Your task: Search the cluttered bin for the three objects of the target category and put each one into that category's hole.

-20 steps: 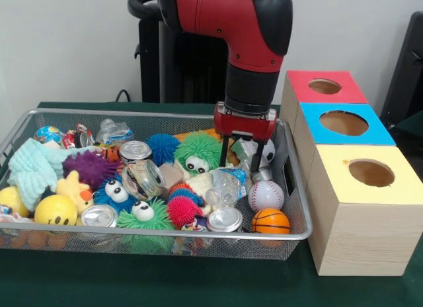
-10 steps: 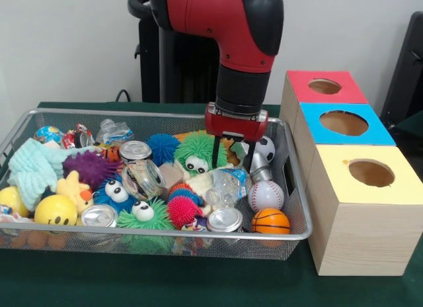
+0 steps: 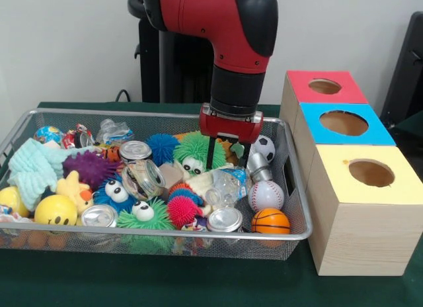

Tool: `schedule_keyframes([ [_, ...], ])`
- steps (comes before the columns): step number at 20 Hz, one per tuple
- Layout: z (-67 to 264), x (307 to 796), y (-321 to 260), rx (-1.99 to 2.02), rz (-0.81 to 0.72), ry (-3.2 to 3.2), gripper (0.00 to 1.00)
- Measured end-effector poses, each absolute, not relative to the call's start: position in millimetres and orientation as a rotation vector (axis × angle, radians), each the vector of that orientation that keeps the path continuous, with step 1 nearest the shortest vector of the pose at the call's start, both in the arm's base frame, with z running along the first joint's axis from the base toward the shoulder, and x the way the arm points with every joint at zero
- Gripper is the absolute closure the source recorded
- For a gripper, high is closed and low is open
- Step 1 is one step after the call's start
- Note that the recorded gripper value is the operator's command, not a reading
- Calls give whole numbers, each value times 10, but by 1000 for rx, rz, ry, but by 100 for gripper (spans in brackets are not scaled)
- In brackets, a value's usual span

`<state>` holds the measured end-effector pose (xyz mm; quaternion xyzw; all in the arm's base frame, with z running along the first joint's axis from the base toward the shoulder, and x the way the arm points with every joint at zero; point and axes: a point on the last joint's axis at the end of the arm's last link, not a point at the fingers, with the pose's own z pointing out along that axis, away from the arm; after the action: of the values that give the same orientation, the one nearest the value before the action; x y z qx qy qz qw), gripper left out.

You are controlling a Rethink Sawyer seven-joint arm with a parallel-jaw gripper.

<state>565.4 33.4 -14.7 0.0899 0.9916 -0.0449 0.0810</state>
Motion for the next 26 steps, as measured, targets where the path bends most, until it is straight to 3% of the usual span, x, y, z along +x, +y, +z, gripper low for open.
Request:
schedule_keyframes([
  [26,45,5903,454,205,-168,3064,0],
])
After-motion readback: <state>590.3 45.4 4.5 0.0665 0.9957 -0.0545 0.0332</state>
